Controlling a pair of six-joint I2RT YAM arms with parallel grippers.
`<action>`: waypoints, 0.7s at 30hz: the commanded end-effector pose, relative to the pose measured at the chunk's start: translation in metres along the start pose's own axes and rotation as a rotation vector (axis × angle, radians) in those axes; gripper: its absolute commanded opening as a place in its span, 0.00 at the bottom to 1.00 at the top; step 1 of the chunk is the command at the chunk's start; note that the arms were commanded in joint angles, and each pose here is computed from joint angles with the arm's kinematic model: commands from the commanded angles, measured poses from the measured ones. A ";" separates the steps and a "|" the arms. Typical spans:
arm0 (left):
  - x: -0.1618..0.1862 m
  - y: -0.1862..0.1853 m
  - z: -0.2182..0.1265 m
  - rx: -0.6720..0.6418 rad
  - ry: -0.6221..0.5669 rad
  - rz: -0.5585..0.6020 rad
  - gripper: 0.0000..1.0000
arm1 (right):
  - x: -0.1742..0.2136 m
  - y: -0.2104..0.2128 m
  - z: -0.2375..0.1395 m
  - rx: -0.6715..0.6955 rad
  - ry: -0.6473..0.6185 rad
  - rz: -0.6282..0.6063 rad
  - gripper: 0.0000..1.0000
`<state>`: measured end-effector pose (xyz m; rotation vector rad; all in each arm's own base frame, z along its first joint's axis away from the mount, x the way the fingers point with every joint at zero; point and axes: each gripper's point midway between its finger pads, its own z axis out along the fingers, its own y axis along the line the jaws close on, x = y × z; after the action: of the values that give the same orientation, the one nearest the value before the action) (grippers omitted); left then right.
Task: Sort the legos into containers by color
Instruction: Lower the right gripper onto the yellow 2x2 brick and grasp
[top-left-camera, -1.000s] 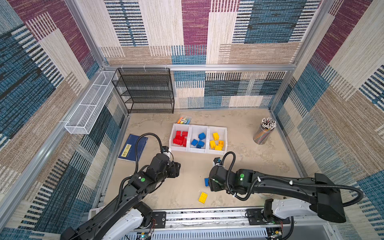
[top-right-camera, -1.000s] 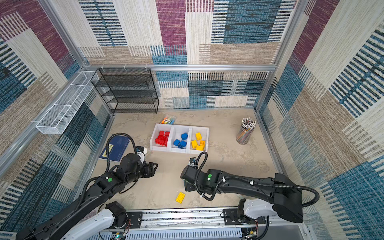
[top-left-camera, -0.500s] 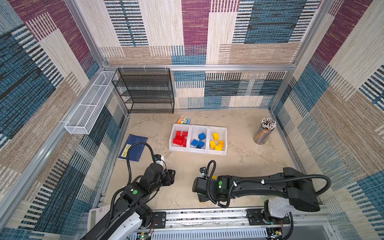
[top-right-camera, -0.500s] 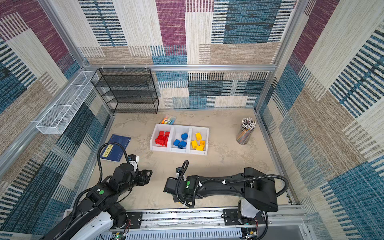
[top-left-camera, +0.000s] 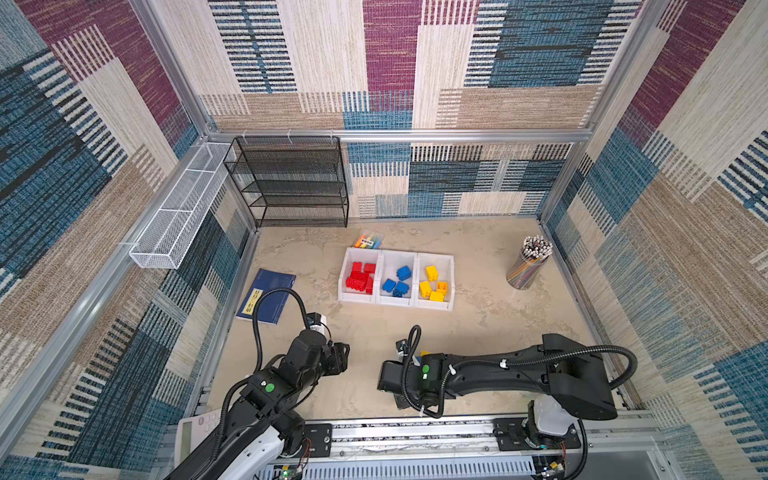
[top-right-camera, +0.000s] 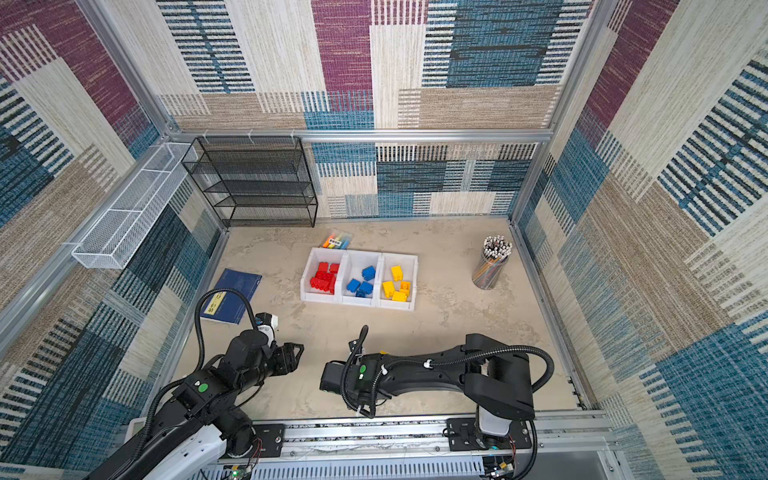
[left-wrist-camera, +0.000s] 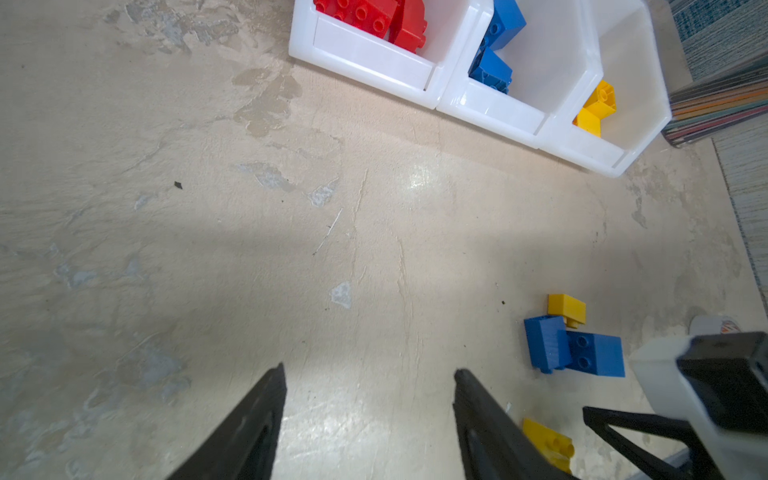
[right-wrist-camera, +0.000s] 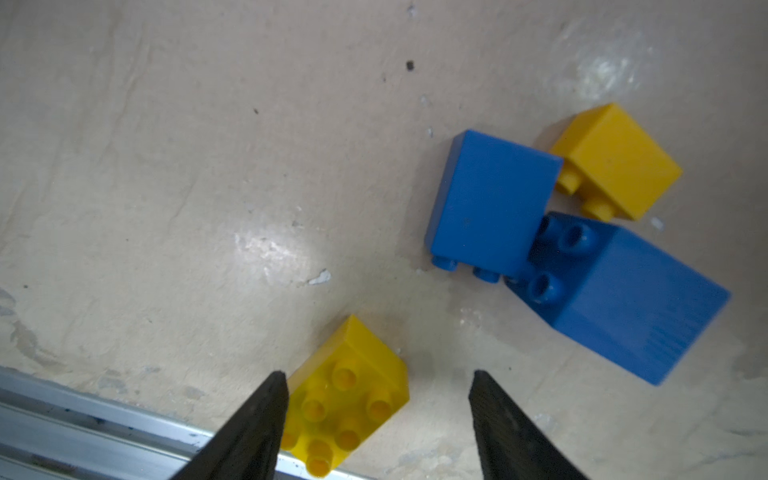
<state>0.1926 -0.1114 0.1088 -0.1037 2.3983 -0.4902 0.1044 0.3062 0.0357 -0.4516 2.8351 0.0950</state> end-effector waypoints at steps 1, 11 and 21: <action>0.002 -0.001 0.001 0.005 0.007 -0.015 0.67 | 0.005 -0.006 0.001 0.019 0.013 0.016 0.72; 0.003 -0.002 0.003 0.015 0.011 -0.025 0.67 | 0.006 -0.001 0.002 -0.043 0.003 0.049 0.65; 0.004 -0.001 0.002 0.013 0.017 -0.029 0.67 | 0.010 -0.001 0.009 -0.069 -0.006 0.075 0.41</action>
<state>0.1896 -0.1138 0.1039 -0.1051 2.4169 -0.5105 0.0959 0.2963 0.0219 -0.3941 2.8661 0.1609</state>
